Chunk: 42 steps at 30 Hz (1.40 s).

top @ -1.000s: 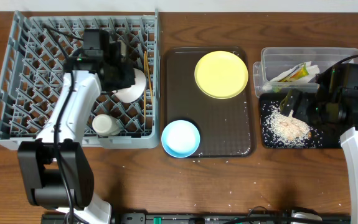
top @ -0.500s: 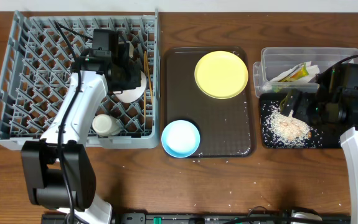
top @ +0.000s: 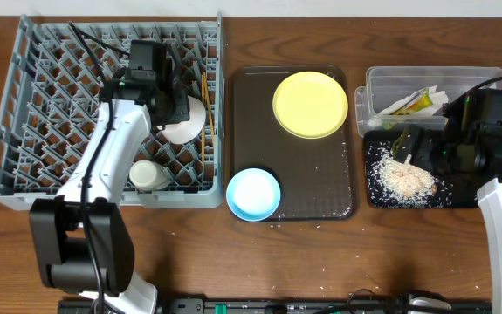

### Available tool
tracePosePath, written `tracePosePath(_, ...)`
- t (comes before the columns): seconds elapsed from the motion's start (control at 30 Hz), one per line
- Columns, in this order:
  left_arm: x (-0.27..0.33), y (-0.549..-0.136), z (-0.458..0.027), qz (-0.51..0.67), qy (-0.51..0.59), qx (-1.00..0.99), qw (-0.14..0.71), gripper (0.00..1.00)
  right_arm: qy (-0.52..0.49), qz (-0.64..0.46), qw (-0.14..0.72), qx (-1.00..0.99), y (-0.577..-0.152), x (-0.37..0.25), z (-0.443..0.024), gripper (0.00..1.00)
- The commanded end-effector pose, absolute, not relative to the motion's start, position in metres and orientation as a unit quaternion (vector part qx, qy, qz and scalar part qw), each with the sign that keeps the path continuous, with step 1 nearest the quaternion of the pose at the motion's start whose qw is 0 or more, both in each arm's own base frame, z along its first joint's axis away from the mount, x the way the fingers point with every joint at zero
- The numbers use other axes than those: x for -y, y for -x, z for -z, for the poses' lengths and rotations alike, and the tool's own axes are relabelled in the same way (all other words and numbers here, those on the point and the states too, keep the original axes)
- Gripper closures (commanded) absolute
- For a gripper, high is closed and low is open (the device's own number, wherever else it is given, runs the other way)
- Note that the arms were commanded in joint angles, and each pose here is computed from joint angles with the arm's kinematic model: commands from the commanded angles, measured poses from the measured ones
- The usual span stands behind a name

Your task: Sort waste into correct bins and load items into the dishwasher

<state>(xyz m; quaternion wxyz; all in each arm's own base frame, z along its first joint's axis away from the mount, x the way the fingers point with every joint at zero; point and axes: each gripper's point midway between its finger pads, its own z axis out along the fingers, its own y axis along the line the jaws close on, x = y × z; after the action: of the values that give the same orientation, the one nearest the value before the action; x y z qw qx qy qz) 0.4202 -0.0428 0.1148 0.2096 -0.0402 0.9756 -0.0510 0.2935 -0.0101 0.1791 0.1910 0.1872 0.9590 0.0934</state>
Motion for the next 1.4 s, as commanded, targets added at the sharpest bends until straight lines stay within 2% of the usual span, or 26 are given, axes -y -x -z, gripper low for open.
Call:
tracePosePath(0.0,0.065,-0.416,-0.109,0.092,0.027,-0.976,0.194,0.92,-0.183,-0.093,0.2,-0.958,-0.297,0.013,-0.185,0.01)
tracePosePath(0.37,0.079,-0.413,-0.11,0.065,0.002,-0.978,0.198,0.92,-0.183,-0.093,0.2,-0.958,-0.297,0.013,-0.185,0.01)
tracePosePath(0.53,0.081,-0.417,-0.134,0.081,0.012,-0.971,0.225,0.9,-0.183,-0.093,0.2,-0.958,-0.297,0.013,-0.185,0.01)
tracePosePath(0.6,0.096,-0.412,-0.153,0.116,-0.003,-0.965,0.236,0.83,-0.183,-0.093,0.2,-0.958,-0.297,0.013,-0.185,0.01)
tracePosePath(0.73,0.127,-0.388,-0.172,0.144,-0.041,-0.961,0.231,0.54,-0.183,-0.093,0.2,-0.958,-0.297,0.013,-0.185,0.01)
tracePosePath(0.83,0.156,-0.364,-0.17,0.148,-0.081,-0.964,0.206,0.42,-0.183,-0.093,0.2,-0.958,-0.297,0.013,-0.185,0.01)
tracePosePath(0.9,0.172,-0.348,-0.164,0.144,-0.106,-0.966,0.184,0.39,-0.183,-0.093,0.2,-0.958,-0.297,0.013,-0.185,0.01)
tracePosePath(0.97,0.187,-0.331,-0.157,0.142,-0.131,-0.968,0.161,0.41,-0.183,-0.093,0.2,-0.958,-0.297,0.013,-0.185,0.01)
tracePosePath(1.07,0.209,-0.306,-0.14,0.134,-0.155,-0.97,0.127,0.74,-0.183,-0.093,0.2,-0.958,-0.297,0.013,-0.185,0.01)
tracePosePath(1.1,0.213,-0.3,-0.132,0.125,-0.151,-0.973,0.118,0.91,-0.183,-0.093,0.2,-0.958,-0.297,0.013,-0.185,0.01)
tracePosePath(1.37,0.207,-0.26,-0.073,0.007,-0.076,-0.994,0.081,0.92,-0.183,-0.093,0.2,-0.958,-0.297,0.013,-0.185,0.01)
